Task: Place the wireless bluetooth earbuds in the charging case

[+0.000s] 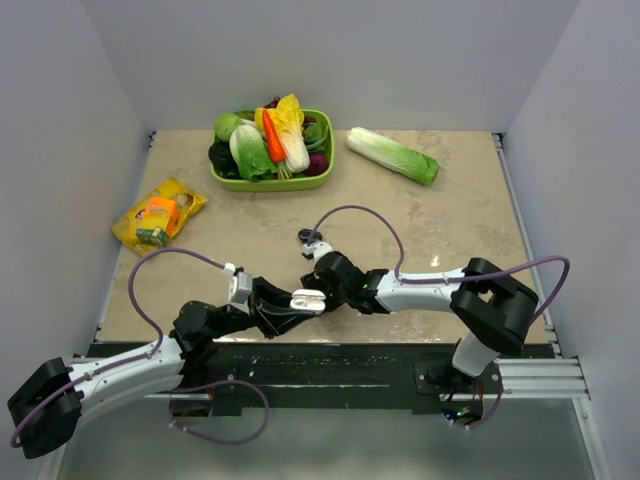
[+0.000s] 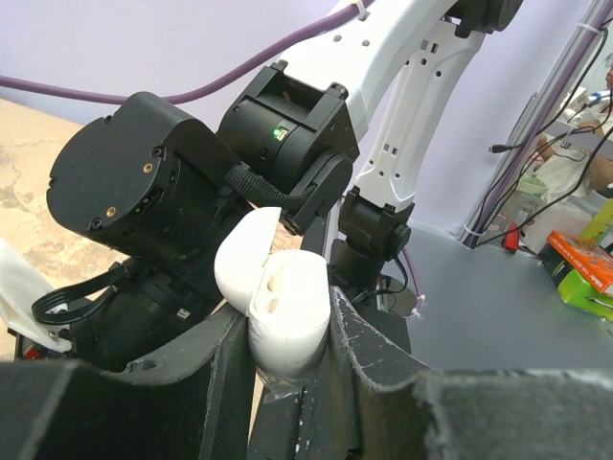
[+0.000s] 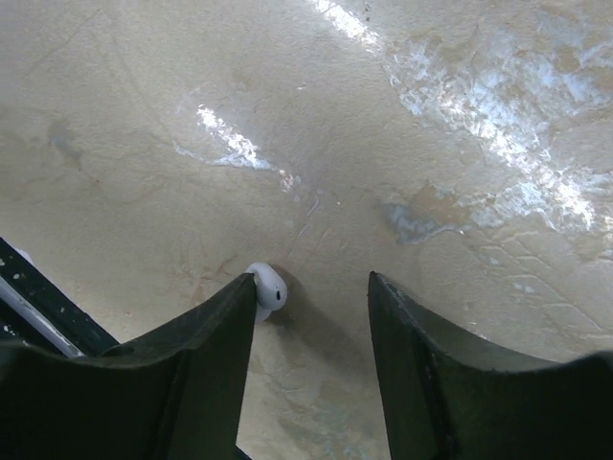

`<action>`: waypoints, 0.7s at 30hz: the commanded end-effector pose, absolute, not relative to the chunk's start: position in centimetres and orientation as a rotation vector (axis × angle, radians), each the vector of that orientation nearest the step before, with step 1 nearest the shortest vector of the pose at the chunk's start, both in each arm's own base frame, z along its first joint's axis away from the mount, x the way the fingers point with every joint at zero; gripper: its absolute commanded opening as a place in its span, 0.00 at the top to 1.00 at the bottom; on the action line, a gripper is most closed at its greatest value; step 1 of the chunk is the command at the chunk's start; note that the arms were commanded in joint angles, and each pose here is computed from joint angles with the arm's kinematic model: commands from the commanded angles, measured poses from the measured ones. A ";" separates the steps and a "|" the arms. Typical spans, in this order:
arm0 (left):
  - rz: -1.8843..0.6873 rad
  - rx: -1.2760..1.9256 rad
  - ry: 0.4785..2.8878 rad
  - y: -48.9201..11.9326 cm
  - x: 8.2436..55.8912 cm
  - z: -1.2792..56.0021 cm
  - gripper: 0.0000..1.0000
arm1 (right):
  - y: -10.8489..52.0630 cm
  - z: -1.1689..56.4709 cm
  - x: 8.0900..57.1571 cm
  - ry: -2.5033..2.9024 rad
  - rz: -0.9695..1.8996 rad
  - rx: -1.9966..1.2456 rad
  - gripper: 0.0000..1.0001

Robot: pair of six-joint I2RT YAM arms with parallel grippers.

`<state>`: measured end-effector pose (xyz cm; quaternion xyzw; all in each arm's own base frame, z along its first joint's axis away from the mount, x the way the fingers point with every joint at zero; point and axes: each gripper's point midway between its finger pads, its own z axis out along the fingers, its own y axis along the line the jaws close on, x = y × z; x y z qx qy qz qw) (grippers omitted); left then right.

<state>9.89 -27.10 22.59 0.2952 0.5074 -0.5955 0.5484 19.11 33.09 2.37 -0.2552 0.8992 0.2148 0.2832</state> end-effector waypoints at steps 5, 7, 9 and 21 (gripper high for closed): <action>-1.413 0.697 1.186 -26.9 9.6 22.3 1.00 | 34.4 2.5 18.7 2.405 0.657 -0.694 0.70; -1.412 0.698 1.184 -26.9 9.6 22.3 1.00 | 34.4 2.3 18.5 2.411 0.668 -0.689 0.79; -1.415 0.698 1.181 -26.9 9.6 22.4 1.00 | 34.4 2.1 18.4 2.413 0.675 -0.686 0.84; -1.411 0.692 1.181 -26.8 9.7 22.5 1.00 | 31.5 5.7 20.6 2.342 0.724 -0.415 1.00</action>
